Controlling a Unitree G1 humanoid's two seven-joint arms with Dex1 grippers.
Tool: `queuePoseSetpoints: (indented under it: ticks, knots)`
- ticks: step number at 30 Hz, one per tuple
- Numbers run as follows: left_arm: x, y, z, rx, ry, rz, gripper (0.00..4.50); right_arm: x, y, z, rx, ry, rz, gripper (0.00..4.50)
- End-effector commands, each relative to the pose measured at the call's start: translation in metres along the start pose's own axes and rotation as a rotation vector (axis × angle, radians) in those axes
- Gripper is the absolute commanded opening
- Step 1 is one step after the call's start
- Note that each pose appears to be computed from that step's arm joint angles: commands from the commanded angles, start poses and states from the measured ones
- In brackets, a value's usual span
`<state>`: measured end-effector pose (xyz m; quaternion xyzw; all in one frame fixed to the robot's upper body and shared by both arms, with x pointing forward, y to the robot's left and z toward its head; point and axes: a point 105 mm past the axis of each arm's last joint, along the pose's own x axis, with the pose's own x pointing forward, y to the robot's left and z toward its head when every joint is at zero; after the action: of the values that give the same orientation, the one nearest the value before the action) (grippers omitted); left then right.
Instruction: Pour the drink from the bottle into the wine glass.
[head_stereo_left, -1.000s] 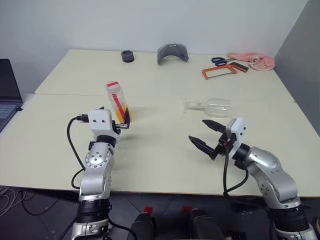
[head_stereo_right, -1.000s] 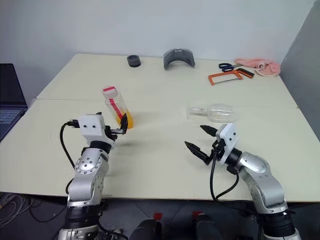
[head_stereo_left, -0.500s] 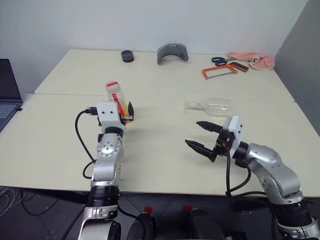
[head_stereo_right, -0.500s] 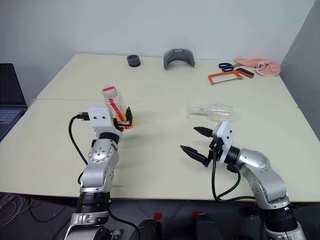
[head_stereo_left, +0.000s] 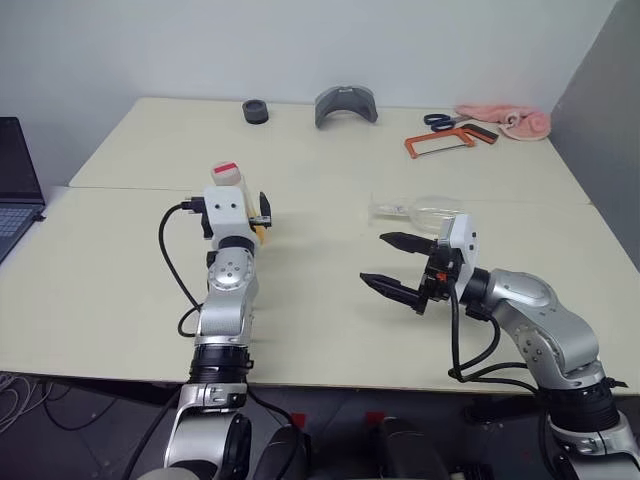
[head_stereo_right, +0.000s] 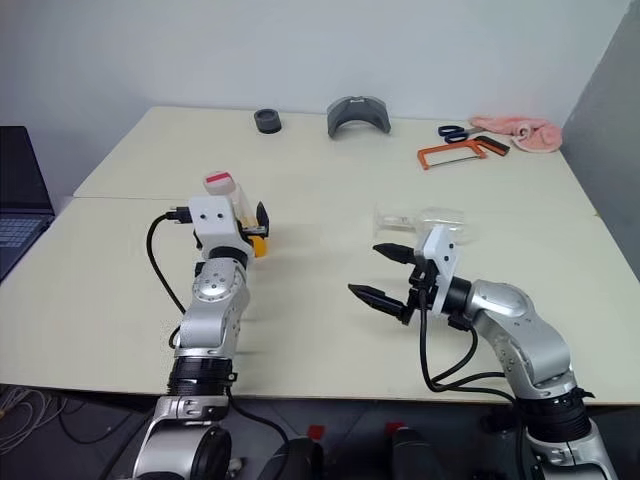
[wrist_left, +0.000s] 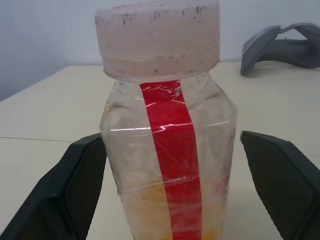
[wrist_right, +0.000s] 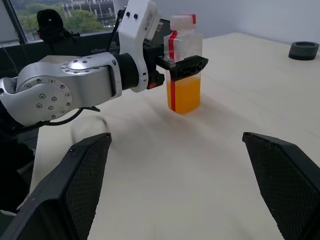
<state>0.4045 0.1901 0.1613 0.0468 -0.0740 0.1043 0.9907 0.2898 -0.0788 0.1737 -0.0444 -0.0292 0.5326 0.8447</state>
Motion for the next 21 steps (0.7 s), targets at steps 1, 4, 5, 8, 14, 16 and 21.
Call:
queuePoseSetpoints:
  ticks: [1, 4, 5, 8, 14, 16, 21]
  knots:
    - [0.005, -0.003, 0.017, 0.01, -0.047, 0.014, 4.49, 0.003, 0.004, 0.014, -0.038, -0.039, 0.026, 4.5]
    - [0.008, -0.001, 0.017, 0.021, -0.045, 0.028, 4.49, 0.002, 0.003, 0.014, -0.033, -0.04, 0.02, 4.5]
    - [0.009, -0.001, 0.018, 0.024, -0.045, 0.031, 4.49, 0.002, 0.003, 0.014, -0.032, -0.041, 0.019, 4.5]
    - [0.011, -0.001, 0.018, 0.034, -0.044, 0.036, 4.49, 0.001, 0.002, 0.014, -0.03, -0.041, 0.017, 4.5]
    - [0.014, 0.002, 0.019, 0.041, -0.041, 0.06, 4.49, 0.001, 0.001, 0.014, -0.024, -0.042, 0.015, 4.5]
    - [0.015, 0.003, 0.02, 0.042, -0.043, 0.067, 4.49, 0.001, 0.001, 0.014, -0.022, -0.043, 0.014, 4.5]
    - [0.02, 0.006, 0.024, 0.048, -0.054, 0.08, 4.49, 0.001, 0.001, 0.014, -0.019, -0.044, 0.012, 4.5]
